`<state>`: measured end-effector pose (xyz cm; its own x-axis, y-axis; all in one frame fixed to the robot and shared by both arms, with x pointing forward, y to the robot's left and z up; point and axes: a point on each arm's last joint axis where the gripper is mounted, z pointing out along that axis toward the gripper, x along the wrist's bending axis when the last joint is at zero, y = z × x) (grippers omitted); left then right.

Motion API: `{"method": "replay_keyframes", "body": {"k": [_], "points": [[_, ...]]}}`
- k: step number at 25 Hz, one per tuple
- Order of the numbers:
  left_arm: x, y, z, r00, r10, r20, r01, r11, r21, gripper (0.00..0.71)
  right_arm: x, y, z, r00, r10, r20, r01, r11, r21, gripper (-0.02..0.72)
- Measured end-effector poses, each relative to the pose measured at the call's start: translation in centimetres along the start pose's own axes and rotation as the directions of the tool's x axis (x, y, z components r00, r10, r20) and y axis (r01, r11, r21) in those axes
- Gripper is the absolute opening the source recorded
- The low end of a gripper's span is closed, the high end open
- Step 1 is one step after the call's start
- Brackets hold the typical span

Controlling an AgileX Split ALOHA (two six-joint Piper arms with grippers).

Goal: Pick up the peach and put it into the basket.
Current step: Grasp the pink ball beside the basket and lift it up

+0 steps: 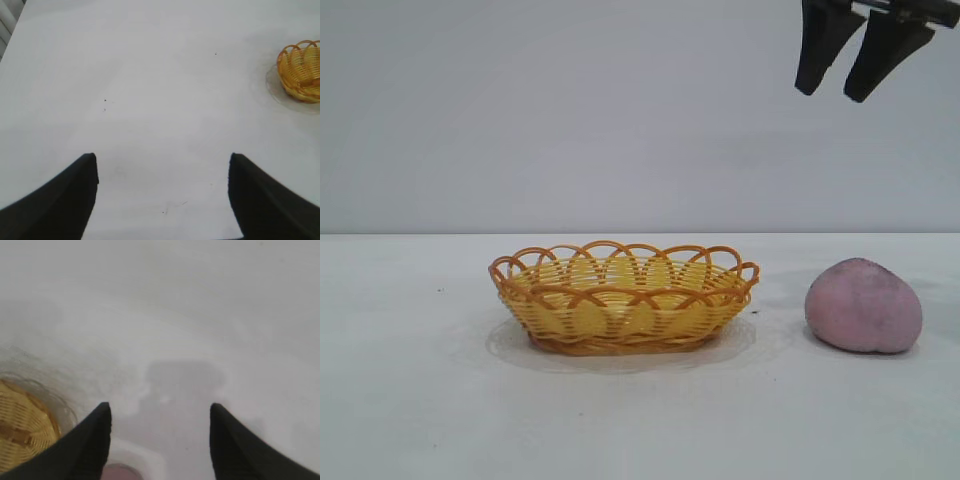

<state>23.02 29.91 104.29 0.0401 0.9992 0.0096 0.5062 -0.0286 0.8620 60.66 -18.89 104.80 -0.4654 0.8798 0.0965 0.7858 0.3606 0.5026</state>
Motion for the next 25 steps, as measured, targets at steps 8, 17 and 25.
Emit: {"method": "replay_keyframes", "body": {"k": [8, 17, 25], "points": [[0.0, 0.0, 0.0, 1.0, 0.0, 0.0, 0.0, 1.0, 0.0, 0.482, 0.7, -1.4, -1.4, 0.999, -0.011, -0.051, 0.018, 0.989, 0.148, 0.378], [0.0, 0.0, 0.0, 1.0, 0.0, 0.0, 0.0, 1.0, 0.0, 0.482, 1.1, -2.4, -1.6, 0.997, 0.03, -0.075, -0.009, 0.965, 0.261, 0.378], [0.0, 0.0, 0.0, 1.0, 0.0, 0.0, 0.0, 1.0, 0.0, 0.482, 3.7, -2.7, -1.1, 0.999, 0.007, 0.043, -0.021, 0.946, 0.325, 0.378]]}}
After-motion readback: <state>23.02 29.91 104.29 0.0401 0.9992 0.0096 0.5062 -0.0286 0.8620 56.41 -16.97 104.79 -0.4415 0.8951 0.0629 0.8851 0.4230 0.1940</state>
